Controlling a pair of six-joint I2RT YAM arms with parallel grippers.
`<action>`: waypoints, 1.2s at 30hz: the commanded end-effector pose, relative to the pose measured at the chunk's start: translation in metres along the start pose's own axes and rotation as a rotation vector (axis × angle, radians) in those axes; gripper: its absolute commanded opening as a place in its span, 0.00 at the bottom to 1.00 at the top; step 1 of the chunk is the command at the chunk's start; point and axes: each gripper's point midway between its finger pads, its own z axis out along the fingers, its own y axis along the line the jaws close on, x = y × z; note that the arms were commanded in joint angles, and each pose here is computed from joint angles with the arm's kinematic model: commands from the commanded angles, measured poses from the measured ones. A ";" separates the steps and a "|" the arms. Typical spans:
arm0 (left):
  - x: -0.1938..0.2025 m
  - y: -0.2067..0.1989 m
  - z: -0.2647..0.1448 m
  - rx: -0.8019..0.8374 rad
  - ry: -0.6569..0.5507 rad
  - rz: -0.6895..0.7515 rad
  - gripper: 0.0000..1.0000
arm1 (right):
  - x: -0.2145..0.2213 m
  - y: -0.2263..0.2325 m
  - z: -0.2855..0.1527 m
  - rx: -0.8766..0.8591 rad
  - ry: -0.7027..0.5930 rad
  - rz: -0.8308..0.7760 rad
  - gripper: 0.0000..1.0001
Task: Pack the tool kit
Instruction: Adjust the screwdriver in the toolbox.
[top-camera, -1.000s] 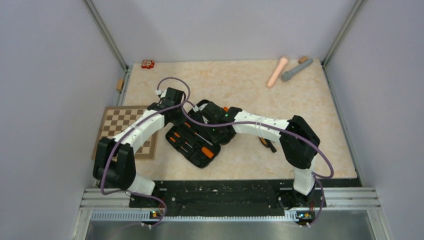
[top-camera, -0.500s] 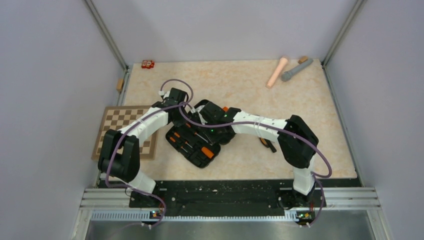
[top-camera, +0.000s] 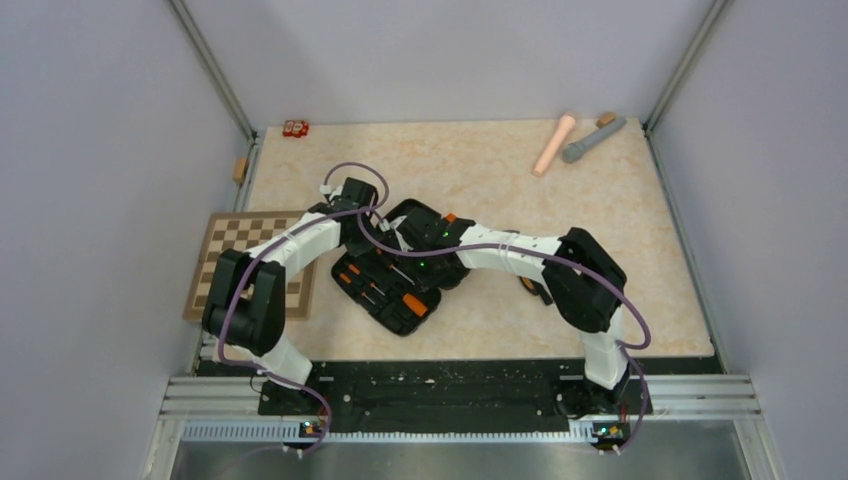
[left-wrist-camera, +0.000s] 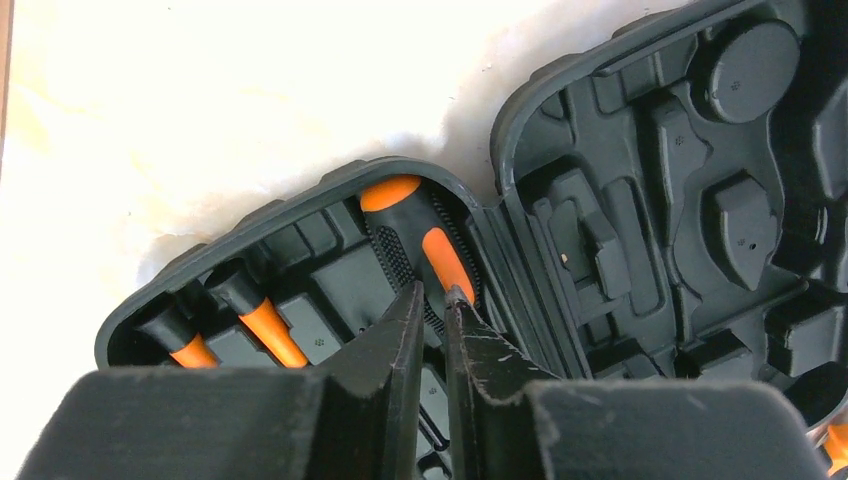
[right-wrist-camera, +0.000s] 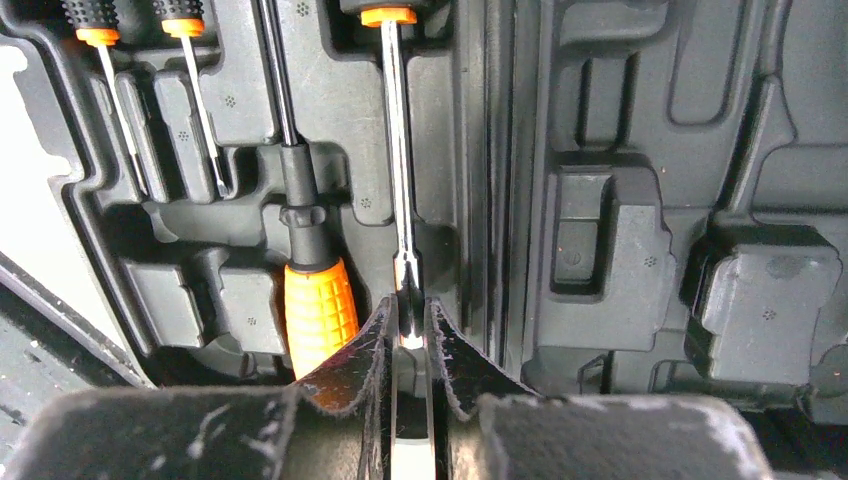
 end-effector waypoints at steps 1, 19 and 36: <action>0.000 -0.006 0.011 0.010 -0.002 0.014 0.17 | 0.000 -0.004 0.006 0.023 0.001 -0.023 0.09; 0.051 0.020 0.040 -0.065 0.179 0.029 0.00 | 0.060 -0.019 0.057 0.063 0.183 0.018 0.00; 0.081 0.028 0.039 -0.085 0.203 0.056 0.00 | 0.090 -0.042 0.085 0.144 0.266 0.052 0.00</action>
